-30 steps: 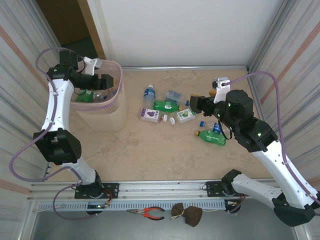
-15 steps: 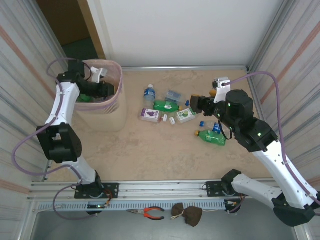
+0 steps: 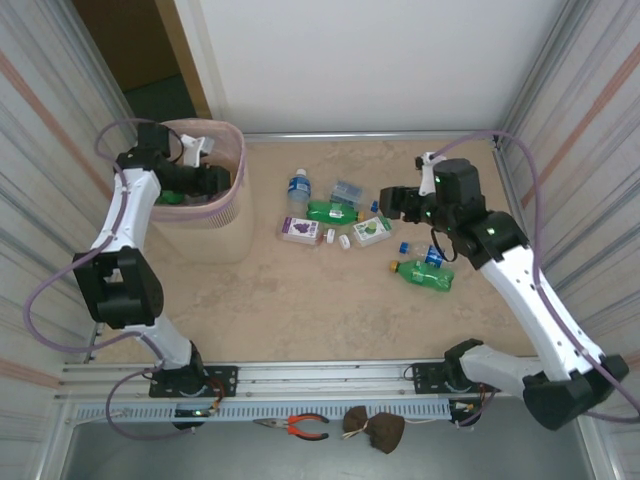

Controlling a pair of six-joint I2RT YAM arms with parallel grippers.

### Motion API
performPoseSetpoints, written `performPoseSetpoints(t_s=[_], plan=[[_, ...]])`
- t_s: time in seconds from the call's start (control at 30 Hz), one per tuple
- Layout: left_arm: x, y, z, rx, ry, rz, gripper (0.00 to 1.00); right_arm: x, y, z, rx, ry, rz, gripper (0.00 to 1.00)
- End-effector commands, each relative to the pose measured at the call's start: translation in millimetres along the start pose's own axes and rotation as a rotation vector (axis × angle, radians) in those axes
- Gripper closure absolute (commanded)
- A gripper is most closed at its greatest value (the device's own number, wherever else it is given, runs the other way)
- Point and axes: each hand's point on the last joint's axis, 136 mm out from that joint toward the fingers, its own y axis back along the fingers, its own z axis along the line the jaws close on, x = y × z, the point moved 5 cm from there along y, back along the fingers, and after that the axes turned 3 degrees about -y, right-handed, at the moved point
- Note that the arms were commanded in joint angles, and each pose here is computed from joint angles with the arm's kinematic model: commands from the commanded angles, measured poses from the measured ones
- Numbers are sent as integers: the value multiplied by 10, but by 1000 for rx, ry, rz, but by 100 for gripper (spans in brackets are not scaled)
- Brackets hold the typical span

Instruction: Put the plastic bottles in the bin

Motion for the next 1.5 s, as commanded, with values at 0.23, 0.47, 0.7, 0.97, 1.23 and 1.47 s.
performPoseSetpoints(t_s=[0.23,0.47,0.7,0.97,1.23,1.47], plan=[[-238,726,-533,-74,-101,-180,52,-31,-513,62,-15,-115,170,21],[-228,1014,-836,-57,-142,-274,50,-26,-1035,227,-50,-160,293,24],[-87,1151,-1050,-31,-167,-341,49,-71,-1720,615,-94,-166,379,24],[76,1227,-1169,-12,-180,-398,48,-106,-2468,870,-32,-188,364,18],[152,1253,-1236,12,-201,-432,47,19,-3094,985,-13,-214,355,18],[175,1165,-1280,42,-201,-419,47,156,-3474,931,39,-218,328,18]])
